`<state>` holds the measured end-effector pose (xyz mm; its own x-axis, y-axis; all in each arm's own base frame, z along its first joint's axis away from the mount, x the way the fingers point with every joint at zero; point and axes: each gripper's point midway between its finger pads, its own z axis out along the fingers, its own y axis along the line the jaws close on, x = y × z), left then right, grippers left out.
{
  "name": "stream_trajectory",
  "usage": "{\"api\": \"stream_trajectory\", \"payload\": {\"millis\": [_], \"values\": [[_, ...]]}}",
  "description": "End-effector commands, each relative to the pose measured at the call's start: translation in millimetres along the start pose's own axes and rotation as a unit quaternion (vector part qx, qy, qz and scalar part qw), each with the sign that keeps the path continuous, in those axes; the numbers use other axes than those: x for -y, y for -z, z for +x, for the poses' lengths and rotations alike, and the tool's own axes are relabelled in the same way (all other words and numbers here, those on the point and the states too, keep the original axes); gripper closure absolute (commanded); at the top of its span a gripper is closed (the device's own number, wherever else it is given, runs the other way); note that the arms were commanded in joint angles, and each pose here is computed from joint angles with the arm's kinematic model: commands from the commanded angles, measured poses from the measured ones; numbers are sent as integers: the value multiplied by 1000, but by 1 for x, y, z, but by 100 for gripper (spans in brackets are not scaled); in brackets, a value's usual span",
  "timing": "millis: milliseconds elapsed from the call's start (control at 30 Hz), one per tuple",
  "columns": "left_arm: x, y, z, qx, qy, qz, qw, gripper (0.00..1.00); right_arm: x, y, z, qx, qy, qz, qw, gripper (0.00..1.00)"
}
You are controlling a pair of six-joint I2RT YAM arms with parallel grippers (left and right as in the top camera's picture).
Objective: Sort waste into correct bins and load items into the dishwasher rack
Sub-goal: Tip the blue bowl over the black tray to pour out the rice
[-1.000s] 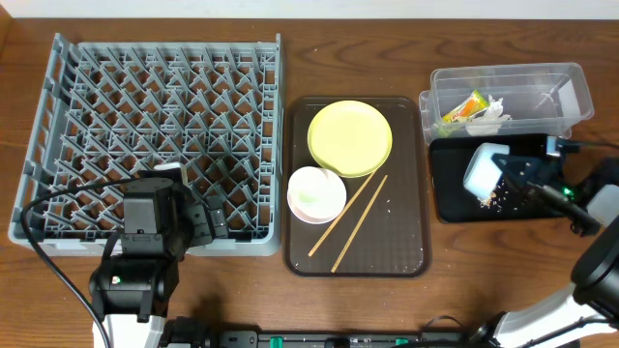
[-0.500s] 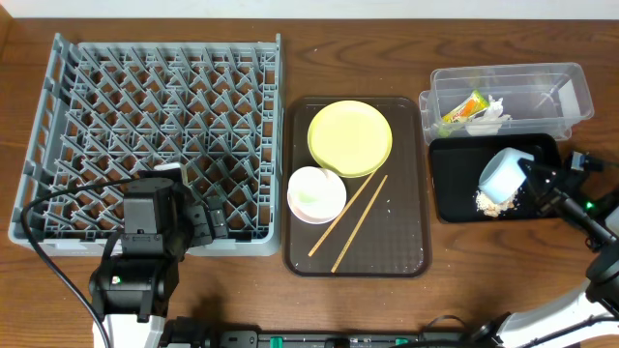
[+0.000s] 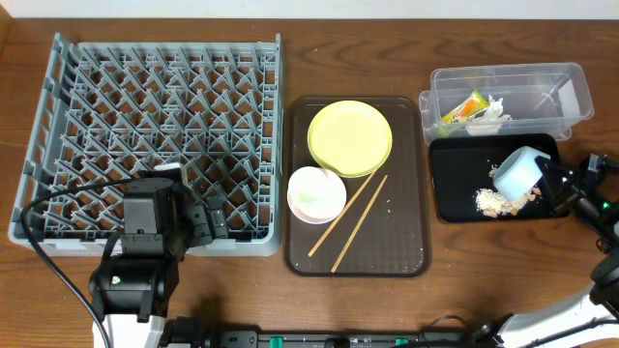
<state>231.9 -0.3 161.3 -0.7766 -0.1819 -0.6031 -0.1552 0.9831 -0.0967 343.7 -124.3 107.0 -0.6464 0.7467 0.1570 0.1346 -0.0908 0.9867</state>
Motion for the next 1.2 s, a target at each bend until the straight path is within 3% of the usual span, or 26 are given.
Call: {"api": "stream_trajectory", "payload": {"millis": [0, 433, 733, 1167], "values": [[0, 5, -7, 11, 7, 0, 1000, 1, -13, -17, 13, -36, -4, -11, 999, 99], [0, 5, -7, 11, 7, 0, 1000, 1, -52, -55, 53, -103, 48, -5, 994, 99], [0, 5, -7, 11, 7, 0, 1000, 1, -64, -51, 45, -92, 114, -12, 989, 99], [0, 5, -7, 11, 7, 0, 1000, 1, -63, -53, 46, -94, 103, -8, 990, 99]]}}
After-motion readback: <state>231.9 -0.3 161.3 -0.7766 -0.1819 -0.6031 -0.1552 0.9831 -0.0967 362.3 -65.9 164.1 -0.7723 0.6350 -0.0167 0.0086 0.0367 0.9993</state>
